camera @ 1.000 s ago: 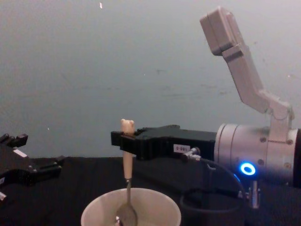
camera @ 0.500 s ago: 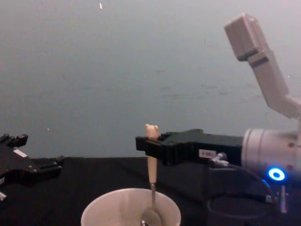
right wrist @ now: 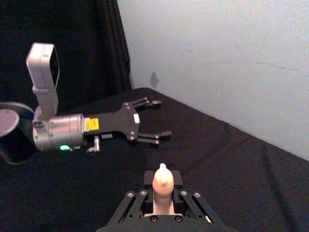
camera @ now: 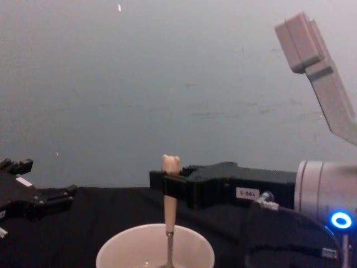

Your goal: Pick up the stirring spoon with one hand, stir inside the cup, then place it back in its original position.

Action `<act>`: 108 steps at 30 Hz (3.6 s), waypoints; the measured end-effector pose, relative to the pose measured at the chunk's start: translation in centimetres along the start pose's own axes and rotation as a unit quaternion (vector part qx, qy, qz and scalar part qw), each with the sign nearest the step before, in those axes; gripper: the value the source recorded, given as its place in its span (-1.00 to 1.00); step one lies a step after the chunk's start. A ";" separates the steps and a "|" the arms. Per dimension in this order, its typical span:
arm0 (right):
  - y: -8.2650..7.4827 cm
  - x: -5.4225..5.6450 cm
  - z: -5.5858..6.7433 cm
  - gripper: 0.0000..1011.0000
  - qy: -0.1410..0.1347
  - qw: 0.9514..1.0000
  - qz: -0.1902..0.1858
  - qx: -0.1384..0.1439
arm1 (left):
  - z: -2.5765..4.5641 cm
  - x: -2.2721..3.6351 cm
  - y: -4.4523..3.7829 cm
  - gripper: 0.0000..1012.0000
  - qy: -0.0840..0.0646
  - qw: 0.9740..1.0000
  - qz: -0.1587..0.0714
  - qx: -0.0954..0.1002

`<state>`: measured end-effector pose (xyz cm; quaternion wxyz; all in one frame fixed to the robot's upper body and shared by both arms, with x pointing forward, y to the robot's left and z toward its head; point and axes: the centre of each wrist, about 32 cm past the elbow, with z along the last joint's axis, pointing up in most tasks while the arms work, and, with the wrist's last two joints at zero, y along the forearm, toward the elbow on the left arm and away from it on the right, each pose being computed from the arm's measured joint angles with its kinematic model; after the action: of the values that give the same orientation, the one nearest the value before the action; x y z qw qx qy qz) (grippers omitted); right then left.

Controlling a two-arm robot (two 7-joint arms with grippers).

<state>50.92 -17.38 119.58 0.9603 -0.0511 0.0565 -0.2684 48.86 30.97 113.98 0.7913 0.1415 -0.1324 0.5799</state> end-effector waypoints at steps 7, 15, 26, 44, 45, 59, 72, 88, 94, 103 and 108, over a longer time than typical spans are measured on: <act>0.3 -0.1 0.7 -0.58 0.014 1.000 -0.013 0.023 | 0.00 0.00 0.00 0.98 0.000 1.000 0.000 0.000; 0.2 0.1 1.9 -0.58 0.028 0.997 -0.039 0.054 | 0.00 0.00 0.00 0.98 0.000 1.000 0.000 0.000; -0.3 -0.1 2.9 -0.58 0.039 0.995 -0.056 0.069 | 0.00 0.00 0.00 0.98 0.000 1.000 0.000 0.000; -3.5 0.6 4.6 -0.58 0.058 0.986 -0.102 0.117 | 0.00 0.00 0.00 0.98 0.000 1.000 0.000 0.000; -3.9 0.6 4.6 -0.58 0.059 0.985 -0.106 0.120 | 0.00 0.00 0.00 0.98 0.000 1.000 0.000 0.000; -6.6 0.8 4.9 -0.58 0.060 0.980 -0.136 0.134 | 0.00 0.00 0.00 0.98 0.000 1.000 0.000 0.000; -8.1 1.2 4.6 -0.58 0.055 0.974 -0.175 0.131 | 0.00 0.00 0.00 0.98 0.000 1.000 0.000 0.000; -8.6 1.5 3.5 -0.58 0.041 0.973 -0.202 0.105 | 0.00 0.00 0.00 0.98 0.000 1.000 0.000 0.000; -8.4 1.6 3.0 -0.58 0.038 0.975 -0.199 0.087 | 0.00 0.00 0.00 0.98 0.000 1.000 0.000 0.000; -7.6 2.0 2.1 -0.58 0.038 0.978 -0.198 0.060 | 0.00 0.00 0.00 0.98 0.000 1.000 0.000 0.000; -7.2 2.3 1.7 -0.58 0.040 0.978 -0.200 0.048 | 0.00 0.00 0.00 0.98 0.000 1.000 0.000 0.000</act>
<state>49.40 -24.56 121.97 0.8853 -0.0045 0.0703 -0.4597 48.86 30.97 113.98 0.7913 0.1415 -0.1325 0.5799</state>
